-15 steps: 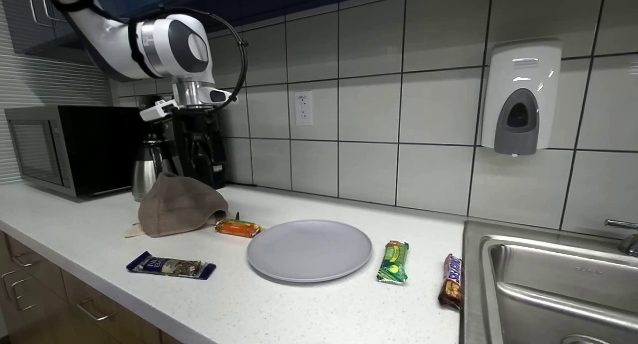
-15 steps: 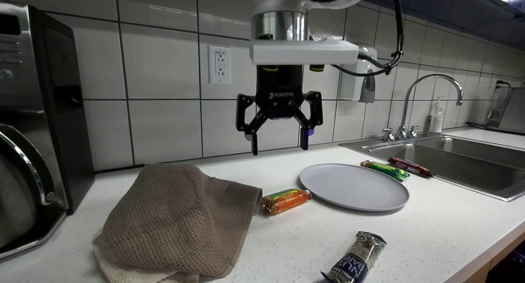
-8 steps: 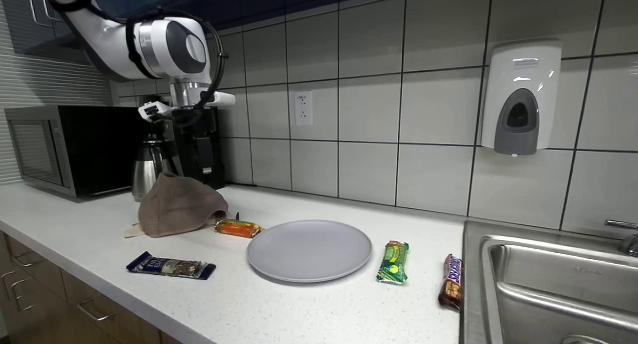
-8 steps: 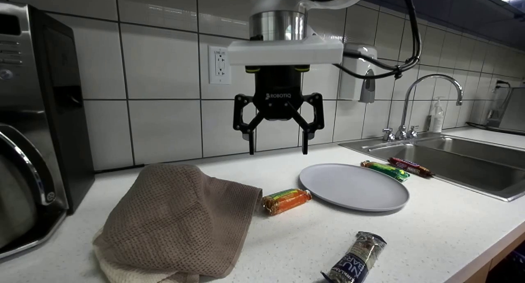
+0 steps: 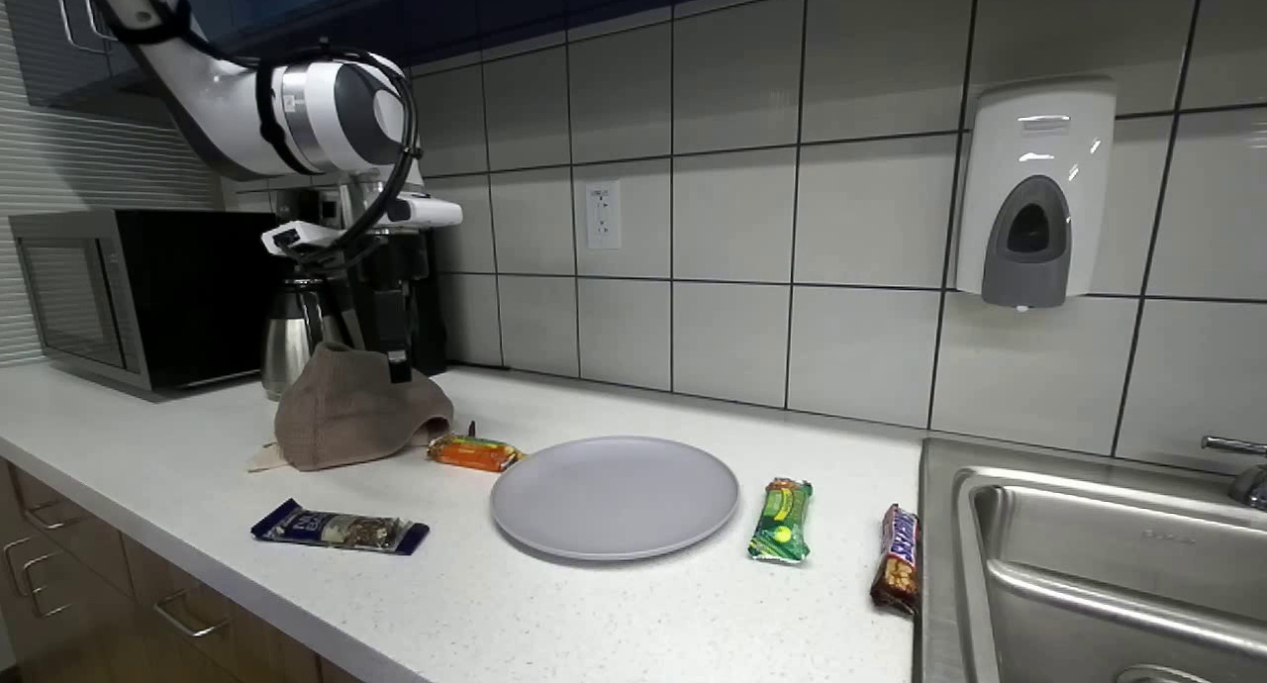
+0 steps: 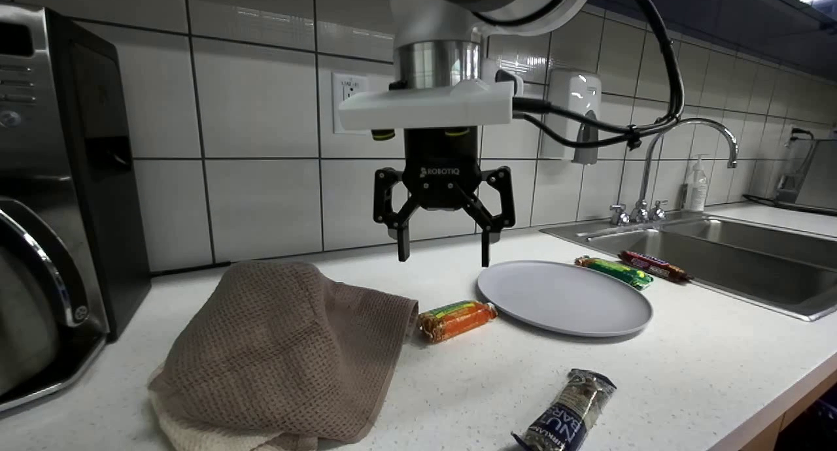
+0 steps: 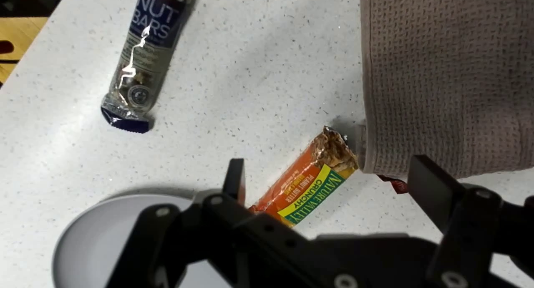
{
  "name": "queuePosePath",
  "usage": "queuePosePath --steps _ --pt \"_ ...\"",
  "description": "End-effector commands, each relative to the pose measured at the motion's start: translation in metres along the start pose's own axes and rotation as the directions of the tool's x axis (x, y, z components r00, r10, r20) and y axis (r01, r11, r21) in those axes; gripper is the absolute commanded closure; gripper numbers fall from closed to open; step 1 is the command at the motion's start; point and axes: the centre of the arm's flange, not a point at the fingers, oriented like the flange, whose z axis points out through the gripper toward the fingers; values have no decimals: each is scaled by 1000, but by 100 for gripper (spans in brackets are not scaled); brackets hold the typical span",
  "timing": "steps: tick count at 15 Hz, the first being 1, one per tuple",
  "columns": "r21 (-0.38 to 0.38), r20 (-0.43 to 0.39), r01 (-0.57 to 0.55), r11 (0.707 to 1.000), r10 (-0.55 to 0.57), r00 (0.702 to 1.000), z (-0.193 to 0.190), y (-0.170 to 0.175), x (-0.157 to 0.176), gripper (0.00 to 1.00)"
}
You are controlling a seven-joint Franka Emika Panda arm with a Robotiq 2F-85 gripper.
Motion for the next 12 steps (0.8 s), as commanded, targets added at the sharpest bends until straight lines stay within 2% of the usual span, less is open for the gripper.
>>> queuePosePath --steps 1,12 --pt "5 4 -89 996 89 996 7 -7 13 0" --pt "-5 11 -260 966 260 966 44 -17 54 0"
